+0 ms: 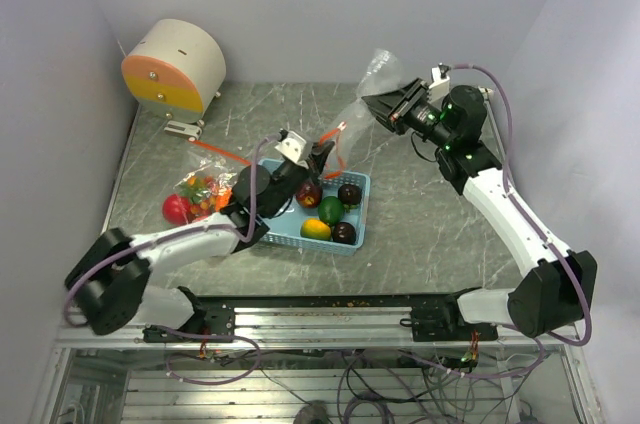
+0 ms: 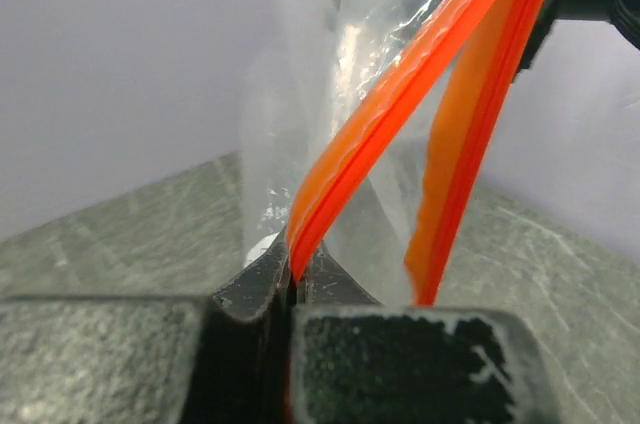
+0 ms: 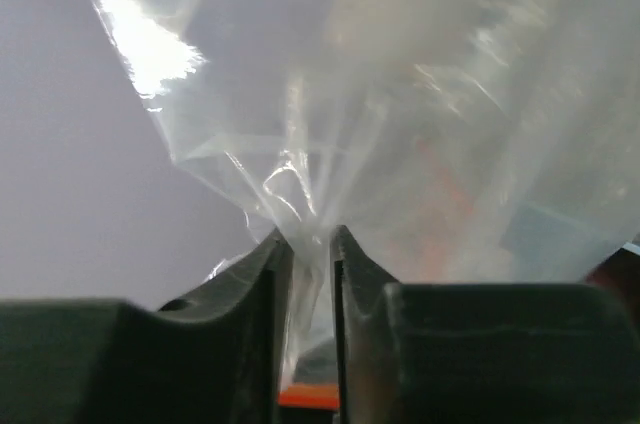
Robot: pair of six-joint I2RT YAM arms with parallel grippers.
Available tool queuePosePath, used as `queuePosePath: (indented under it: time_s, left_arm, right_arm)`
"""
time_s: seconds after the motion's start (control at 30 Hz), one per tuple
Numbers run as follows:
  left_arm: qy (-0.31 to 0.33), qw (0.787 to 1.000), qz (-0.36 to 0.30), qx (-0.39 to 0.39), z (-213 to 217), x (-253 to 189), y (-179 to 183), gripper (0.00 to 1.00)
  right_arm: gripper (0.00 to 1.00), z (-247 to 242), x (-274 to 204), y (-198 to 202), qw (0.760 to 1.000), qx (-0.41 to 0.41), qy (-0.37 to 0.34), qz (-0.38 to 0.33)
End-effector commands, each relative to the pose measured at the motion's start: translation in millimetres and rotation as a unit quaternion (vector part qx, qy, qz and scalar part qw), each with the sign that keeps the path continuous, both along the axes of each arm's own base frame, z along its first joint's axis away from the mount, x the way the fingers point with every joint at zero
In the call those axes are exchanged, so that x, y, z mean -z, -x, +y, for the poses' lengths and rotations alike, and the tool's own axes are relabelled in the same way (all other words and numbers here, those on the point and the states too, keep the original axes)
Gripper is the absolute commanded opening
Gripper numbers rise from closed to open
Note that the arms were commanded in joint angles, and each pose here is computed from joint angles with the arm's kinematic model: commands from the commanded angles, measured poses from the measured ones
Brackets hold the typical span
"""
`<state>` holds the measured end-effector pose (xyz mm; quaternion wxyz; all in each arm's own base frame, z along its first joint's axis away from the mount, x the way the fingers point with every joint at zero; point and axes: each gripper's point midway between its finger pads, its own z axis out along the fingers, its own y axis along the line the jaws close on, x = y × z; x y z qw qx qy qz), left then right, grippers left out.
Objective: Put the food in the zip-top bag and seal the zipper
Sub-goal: Open the zipper of the food storage bag.
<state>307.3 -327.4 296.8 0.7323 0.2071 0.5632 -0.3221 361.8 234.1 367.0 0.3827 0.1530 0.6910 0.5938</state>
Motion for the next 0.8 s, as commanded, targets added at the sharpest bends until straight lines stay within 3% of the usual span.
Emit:
queuePosePath:
  time_s: [0.0,0.07,0.13,0.23,0.3,0.4,0.53,0.63,0.77]
  left_arm:
    - [-0.047,0.992,0.045,-0.113,55.5,-20.0,-2.7,0.07]
    - [-0.067,0.979,0.084,-0.175,89.8,-25.1,-0.3,0.07]
    - [-0.072,0.960,0.127,-0.240,127.1,-37.3,6.0,0.07]
    - [-0.079,0.923,0.176,-0.333,178.8,-47.7,19.0,0.07]
    - [-0.094,0.899,0.204,-0.376,202.6,-45.6,27.9,0.07]
    - [-0.142,0.859,0.244,-0.428,231.6,-28.6,42.4,0.07]
    - [-0.160,0.822,0.266,-0.478,260.6,-18.2,58.3,0.07]
    - [-0.170,0.814,0.272,-0.485,264.7,-6.5,61.5,0.07]
    - [-0.173,0.832,0.293,-0.438,236.6,15.9,52.2,0.07]
  right_arm:
    - [0.32,-15.5,0.4,-8.6,0.992,0.044,0.110,-0.043]
    - [0.46,-37.4,1.6,-16.2,0.978,0.101,0.172,-0.058]
    - [0.54,-53.3,6.1,-17.4,0.962,0.141,0.223,-0.066]
    - [0.67,-25.9,11.7,-2.5,0.932,0.135,0.320,-0.107]
    - [0.71,20.1,17.5,17.7,0.909,0.097,0.379,-0.145]
    - [0.74,83.8,30.7,52.5,0.897,0.017,0.396,-0.196]
    - [0.75,103.4,51.8,66.6,0.893,-0.014,0.401,-0.204]
    - [0.75,113.0,53.3,76.1,0.898,-0.041,0.380,-0.217]
    - [0.82,118.9,49.7,82.4,0.897,-0.058,0.372,-0.234]
